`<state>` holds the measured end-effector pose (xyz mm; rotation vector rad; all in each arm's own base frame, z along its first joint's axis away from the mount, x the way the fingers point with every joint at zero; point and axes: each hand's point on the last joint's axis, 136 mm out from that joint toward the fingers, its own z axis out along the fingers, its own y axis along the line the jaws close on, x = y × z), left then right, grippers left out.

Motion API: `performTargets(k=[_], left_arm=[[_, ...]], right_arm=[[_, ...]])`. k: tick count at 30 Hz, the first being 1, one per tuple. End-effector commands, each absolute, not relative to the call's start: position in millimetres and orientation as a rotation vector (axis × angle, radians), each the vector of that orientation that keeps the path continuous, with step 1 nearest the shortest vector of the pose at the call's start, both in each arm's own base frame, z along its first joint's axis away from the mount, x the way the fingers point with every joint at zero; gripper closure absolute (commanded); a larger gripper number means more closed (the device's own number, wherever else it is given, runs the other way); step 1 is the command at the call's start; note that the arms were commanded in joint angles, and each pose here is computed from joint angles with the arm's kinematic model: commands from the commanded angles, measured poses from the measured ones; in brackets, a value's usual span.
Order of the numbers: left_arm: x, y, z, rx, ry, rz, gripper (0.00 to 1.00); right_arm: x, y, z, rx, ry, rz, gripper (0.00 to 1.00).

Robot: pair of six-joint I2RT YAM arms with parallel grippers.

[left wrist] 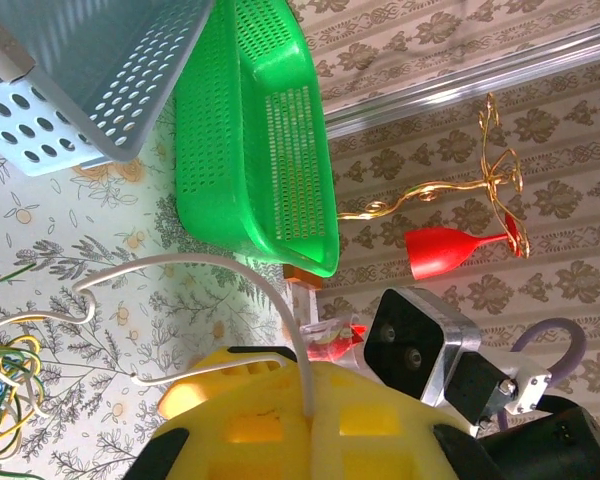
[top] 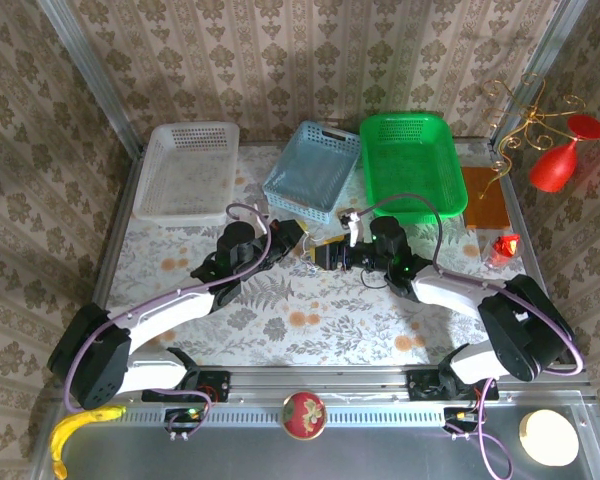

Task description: Untangle the cables

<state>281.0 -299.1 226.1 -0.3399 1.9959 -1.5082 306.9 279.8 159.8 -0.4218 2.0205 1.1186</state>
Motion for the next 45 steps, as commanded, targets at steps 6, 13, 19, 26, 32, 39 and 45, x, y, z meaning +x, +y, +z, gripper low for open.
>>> performTargets(k=[6, 13, 19, 26, 32, 39, 45], left_arm=[[282, -296, 235, -0.372, 1.949, -1.565, 1.00], [281, -296, 232, -0.389, 1.952, -1.571, 1.00], [282, -294, 228, -0.402, 1.957, -1.565, 1.00], [284, -293, 224, -0.273, 1.973, -1.484, 0.91], [279, -261, 191, -0.093, 2.053, -1.198, 0.34], [268, -230, 147, 0.084, 2.136, -0.884, 0.21], [272, -246, 129, 0.267, 2.175, -0.780, 0.21]], right_arm=[[329, 284, 173, -0.436, 1.960, 1.092, 0.35], [337, 285, 185, -0.438, 1.936, 1.092, 0.39], [332, 286, 187, -0.462, 1.939, 1.105, 0.70], [322, 278, 197, -0.441, 1.968, 1.094, 1.00], [315, 265, 226, -0.416, 1.996, 1.033, 1.00], [308, 263, 251, -0.415, 2.022, 1.042, 1.00], [302, 269, 262, -0.422, 2.035, 1.071, 1.00]])
